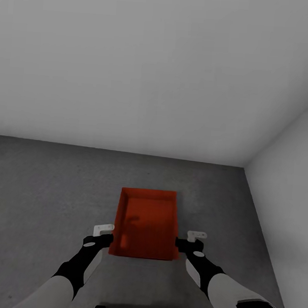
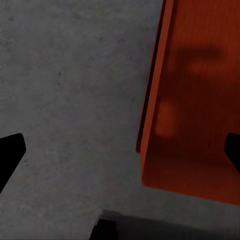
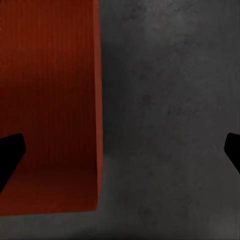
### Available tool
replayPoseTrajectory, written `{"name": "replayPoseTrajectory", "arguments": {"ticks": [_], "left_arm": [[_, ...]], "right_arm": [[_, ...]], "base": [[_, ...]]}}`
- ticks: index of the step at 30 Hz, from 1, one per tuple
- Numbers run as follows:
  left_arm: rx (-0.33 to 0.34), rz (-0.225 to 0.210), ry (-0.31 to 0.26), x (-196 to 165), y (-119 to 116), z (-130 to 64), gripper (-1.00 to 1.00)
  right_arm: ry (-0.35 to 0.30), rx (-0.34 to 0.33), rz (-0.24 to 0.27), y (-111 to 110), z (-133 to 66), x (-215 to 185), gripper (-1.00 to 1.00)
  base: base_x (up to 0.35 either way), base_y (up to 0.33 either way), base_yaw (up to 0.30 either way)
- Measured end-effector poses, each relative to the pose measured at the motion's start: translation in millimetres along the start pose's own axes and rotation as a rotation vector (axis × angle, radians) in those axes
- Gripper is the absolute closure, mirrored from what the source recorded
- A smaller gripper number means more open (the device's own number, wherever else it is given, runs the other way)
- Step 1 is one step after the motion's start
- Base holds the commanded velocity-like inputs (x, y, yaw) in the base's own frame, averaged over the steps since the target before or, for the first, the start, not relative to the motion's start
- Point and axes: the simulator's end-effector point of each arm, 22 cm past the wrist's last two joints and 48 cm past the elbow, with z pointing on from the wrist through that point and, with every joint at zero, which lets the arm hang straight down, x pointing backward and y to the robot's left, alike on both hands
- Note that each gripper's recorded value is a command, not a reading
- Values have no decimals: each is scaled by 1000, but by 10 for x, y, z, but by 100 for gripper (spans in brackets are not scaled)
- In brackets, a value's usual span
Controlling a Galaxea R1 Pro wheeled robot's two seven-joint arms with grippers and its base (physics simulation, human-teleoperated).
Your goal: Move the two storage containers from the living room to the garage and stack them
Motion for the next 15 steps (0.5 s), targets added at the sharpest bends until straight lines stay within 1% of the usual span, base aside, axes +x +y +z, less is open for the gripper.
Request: {"name": "replayPoseTrajectory", "arguments": {"ticks": [7, 10, 12, 13, 14, 15], "left_arm": [[-6, 2, 9, 38, 31, -60, -100], [-31, 5, 16, 64, 89, -87, -100], [-68, 10, 38, 168, 178, -101, -100], [-92, 17, 65, 307, 242, -108, -100], [-103, 23, 81, 390, 271, -117, -100], [-118, 32, 111, 540, 315, -130, -100]], "right_arm": [[15, 1, 4, -13, -67, 50, -100], [39, 7, 0, -57, -99, 162, -100], [68, 16, -6, -119, -128, 309, -100], [90, 20, -11, -149, -150, 420, -100], [101, 22, -14, -161, -166, 473, -100], [118, 24, -18, -180, -188, 557, -100]], "base": [[0, 0, 0], [0, 0, 0], [0, 0, 0], [0, 0, 0], [0, 0, 0], [0, 0, 0]]}}
